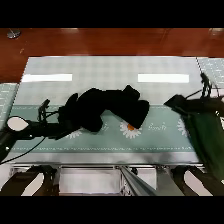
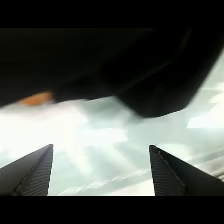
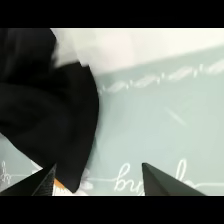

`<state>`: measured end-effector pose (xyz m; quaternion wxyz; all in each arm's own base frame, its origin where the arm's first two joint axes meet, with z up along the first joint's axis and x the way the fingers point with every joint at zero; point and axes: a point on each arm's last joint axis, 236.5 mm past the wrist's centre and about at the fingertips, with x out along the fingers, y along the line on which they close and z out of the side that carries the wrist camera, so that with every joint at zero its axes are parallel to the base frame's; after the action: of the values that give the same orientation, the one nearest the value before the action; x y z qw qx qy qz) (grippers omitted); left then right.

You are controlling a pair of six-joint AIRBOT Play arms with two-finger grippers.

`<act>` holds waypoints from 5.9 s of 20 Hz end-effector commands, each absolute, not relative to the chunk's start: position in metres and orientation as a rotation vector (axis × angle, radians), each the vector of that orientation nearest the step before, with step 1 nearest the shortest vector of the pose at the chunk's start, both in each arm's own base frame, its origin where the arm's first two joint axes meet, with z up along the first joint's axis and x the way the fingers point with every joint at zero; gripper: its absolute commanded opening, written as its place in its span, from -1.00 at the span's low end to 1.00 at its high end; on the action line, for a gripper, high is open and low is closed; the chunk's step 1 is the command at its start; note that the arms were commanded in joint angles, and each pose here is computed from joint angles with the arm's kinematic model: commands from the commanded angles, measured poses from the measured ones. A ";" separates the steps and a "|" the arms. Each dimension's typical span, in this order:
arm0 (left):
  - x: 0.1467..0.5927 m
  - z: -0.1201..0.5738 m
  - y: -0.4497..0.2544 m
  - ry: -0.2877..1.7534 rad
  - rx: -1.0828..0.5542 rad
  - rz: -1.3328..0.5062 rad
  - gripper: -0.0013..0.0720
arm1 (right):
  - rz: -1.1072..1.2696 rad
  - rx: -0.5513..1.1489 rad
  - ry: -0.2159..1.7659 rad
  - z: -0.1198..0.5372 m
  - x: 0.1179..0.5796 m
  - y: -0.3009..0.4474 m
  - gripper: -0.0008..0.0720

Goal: Fold the shirts.

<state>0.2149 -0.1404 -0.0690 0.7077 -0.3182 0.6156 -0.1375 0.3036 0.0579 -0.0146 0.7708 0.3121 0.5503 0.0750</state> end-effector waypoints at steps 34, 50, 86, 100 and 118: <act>0.347 0.028 -0.226 0.987 -0.622 -0.579 -0.92 | 0.546 0.734 1.453 -0.060 0.347 0.223 -0.87; 0.262 0.528 -0.088 -0.124 -0.127 -0.492 -0.92 | 0.443 0.020 0.007 0.526 0.270 0.100 -0.87; 0.432 0.019 -0.009 1.345 -0.434 -0.313 0.96 | 0.263 0.535 1.266 0.052 0.470 -0.006 0.74; 0.277 -0.092 -0.052 1.238 -0.882 -0.197 0.96 | 0.168 0.856 1.206 -0.026 0.332 -0.002 0.71; 0.300 -0.071 -0.094 1.207 -0.685 -0.355 -0.92 | 0.053 0.867 1.496 -0.090 0.299 0.006 0.72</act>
<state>0.2969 -0.0936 -0.0749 0.7518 -0.3156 0.5565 -0.1596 0.2913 -0.0092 -0.0871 0.6632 0.3473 0.6630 0.0000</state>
